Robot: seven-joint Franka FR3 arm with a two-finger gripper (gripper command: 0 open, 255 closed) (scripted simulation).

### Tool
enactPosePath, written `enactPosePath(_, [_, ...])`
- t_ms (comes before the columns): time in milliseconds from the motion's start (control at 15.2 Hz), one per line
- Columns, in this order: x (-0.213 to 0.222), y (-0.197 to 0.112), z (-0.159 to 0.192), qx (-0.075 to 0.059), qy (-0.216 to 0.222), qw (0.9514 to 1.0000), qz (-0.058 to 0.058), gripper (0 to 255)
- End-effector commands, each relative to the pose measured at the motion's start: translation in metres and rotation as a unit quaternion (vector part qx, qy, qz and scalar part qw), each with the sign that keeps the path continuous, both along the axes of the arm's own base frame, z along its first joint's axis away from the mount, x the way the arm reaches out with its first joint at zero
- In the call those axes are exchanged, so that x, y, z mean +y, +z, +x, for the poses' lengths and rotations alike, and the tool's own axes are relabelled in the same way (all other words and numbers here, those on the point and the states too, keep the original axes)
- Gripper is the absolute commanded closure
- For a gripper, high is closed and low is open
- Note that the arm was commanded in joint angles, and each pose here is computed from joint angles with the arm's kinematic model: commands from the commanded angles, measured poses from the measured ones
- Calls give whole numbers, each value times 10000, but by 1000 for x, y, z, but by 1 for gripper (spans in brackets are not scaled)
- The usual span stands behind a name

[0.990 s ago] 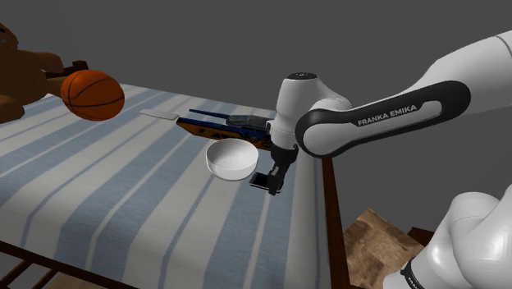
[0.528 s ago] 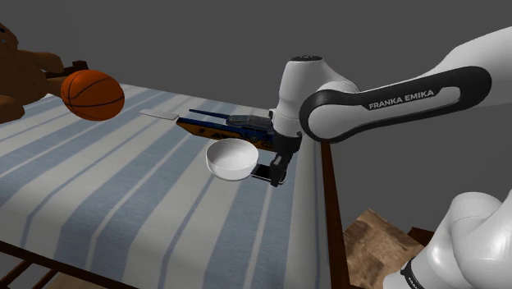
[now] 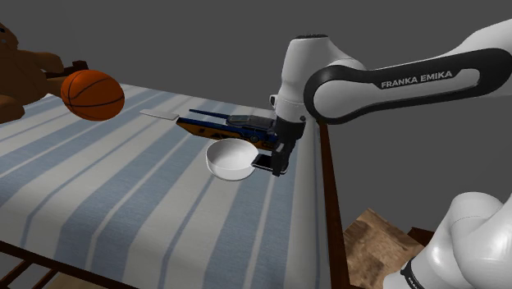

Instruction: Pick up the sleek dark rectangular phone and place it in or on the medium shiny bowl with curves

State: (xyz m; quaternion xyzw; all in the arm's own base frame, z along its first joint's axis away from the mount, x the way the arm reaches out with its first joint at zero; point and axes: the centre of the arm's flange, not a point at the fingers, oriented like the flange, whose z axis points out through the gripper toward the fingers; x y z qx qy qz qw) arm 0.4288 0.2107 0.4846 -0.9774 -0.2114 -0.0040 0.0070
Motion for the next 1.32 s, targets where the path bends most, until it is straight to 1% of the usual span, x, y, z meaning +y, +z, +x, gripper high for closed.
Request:
enactPosePath(0, [0,5,13,2,0,10000,0,255])
enactPosePath(858, [6,12,184,2,0,10000,0,255])
enactPosePath(1254, [6,-20,184,2,0,10000,0,255])
